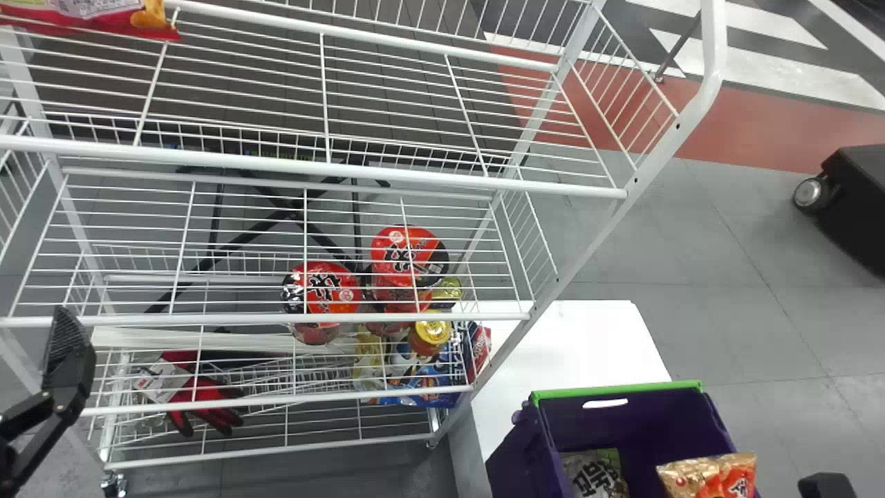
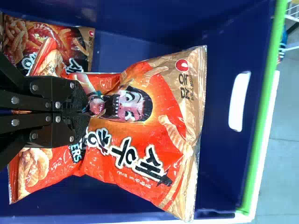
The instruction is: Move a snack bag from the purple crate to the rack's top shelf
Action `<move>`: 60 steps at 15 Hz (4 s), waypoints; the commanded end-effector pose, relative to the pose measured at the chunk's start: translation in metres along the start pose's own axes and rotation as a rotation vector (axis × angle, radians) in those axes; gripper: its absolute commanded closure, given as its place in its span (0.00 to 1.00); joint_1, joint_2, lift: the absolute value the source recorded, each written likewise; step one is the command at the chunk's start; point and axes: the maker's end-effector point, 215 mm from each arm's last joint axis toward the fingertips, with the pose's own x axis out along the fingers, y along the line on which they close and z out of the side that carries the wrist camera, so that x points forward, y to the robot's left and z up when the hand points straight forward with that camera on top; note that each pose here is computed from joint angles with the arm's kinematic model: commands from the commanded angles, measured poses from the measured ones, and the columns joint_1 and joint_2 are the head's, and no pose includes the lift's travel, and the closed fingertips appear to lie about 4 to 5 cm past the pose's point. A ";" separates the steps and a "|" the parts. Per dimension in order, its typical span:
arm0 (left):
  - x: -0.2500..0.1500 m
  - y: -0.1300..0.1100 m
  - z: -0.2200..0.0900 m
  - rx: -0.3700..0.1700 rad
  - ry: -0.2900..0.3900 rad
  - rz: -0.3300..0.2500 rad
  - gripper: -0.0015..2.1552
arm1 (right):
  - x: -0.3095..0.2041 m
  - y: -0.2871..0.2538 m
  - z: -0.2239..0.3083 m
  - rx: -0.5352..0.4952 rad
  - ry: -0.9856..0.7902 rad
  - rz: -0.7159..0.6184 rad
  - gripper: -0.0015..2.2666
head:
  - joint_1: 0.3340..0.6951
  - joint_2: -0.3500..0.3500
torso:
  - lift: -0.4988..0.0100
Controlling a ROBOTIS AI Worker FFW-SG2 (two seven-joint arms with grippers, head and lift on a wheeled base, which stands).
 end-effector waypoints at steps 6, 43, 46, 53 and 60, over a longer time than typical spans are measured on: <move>-0.003 0.000 0.008 0.002 -0.009 0.001 0.04 | -0.014 0.009 0.026 0.031 -0.065 0.038 0.94 | 1.00 0.00 | 0.59; -0.008 0.000 -0.002 0.026 0.012 0.019 0.04 | -0.045 0.037 0.108 0.101 -0.263 0.145 0.94 | 1.00 0.00 | 0.88; -0.008 -0.002 0.000 0.022 0.008 0.017 0.04 | -0.055 0.039 0.115 0.103 -0.292 0.156 0.94 | 1.00 0.00 | 0.90; -0.009 -0.006 0.000 0.023 0.009 0.011 0.04 | -0.067 0.039 0.120 0.114 -0.314 0.172 0.94 | 1.00 0.00 | 0.96; -0.010 -0.006 -0.001 0.024 0.010 0.012 0.04 | -0.077 0.037 0.126 0.121 -0.339 0.183 0.94 | 1.00 0.00 | 1.00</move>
